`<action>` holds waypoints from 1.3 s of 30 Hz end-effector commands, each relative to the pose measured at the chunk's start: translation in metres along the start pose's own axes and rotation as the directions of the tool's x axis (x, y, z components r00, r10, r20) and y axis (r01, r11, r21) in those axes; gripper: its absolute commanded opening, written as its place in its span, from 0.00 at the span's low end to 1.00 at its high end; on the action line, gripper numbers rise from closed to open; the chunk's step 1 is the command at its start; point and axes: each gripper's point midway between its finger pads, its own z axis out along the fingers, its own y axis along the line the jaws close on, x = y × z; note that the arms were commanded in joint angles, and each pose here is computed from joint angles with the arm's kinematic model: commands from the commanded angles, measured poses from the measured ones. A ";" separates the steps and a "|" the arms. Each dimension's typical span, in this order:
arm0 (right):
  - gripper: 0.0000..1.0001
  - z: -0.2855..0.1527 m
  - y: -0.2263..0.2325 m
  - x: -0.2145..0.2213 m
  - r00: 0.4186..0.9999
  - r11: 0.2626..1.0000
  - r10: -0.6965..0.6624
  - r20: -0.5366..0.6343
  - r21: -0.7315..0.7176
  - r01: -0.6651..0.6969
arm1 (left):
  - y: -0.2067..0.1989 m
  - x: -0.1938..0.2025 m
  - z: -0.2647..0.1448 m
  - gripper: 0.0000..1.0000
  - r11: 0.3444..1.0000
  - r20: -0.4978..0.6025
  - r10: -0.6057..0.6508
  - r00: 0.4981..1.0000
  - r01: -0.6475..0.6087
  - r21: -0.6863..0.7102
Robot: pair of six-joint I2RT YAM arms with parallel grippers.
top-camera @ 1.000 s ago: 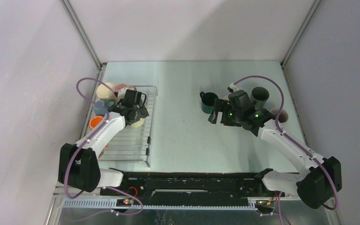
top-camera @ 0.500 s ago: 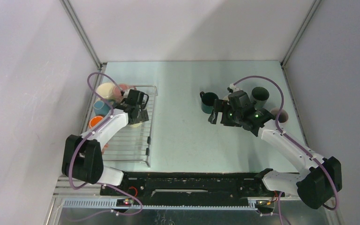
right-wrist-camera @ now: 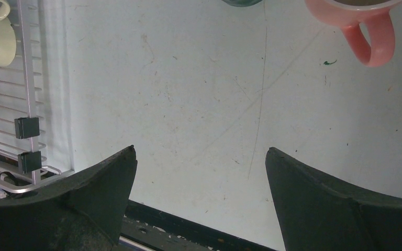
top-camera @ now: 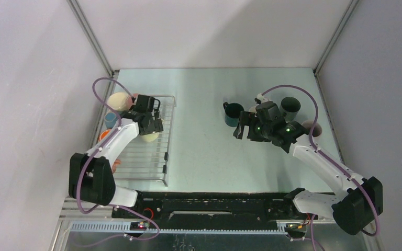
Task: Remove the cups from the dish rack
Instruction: Unload the cup from the dish rack.
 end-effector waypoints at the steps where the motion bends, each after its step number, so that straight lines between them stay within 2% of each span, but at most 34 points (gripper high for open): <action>1: 1.00 -0.004 0.002 -0.002 0.999 1.000 -0.028 0.017 -0.012 0.028 | -0.003 -0.028 -0.022 1.00 0.998 0.058 -0.005 0.998 0.001 0.068; 18: 1.00 -0.002 0.001 0.000 0.999 0.999 -0.048 -0.002 -0.005 0.048 | 0.004 -0.046 -0.026 1.00 0.994 0.008 0.023 1.000 -0.023 0.104; 37: 1.00 0.000 0.000 0.000 0.998 0.998 -0.055 -0.009 0.009 0.055 | 0.002 -0.036 0.006 1.00 0.991 -0.110 0.062 0.992 -0.047 0.128; 39: 1.00 -0.001 -0.001 0.000 0.999 0.999 -0.053 -0.009 0.014 0.053 | 0.002 -0.034 0.005 0.97 0.990 -0.113 0.058 0.992 -0.043 0.133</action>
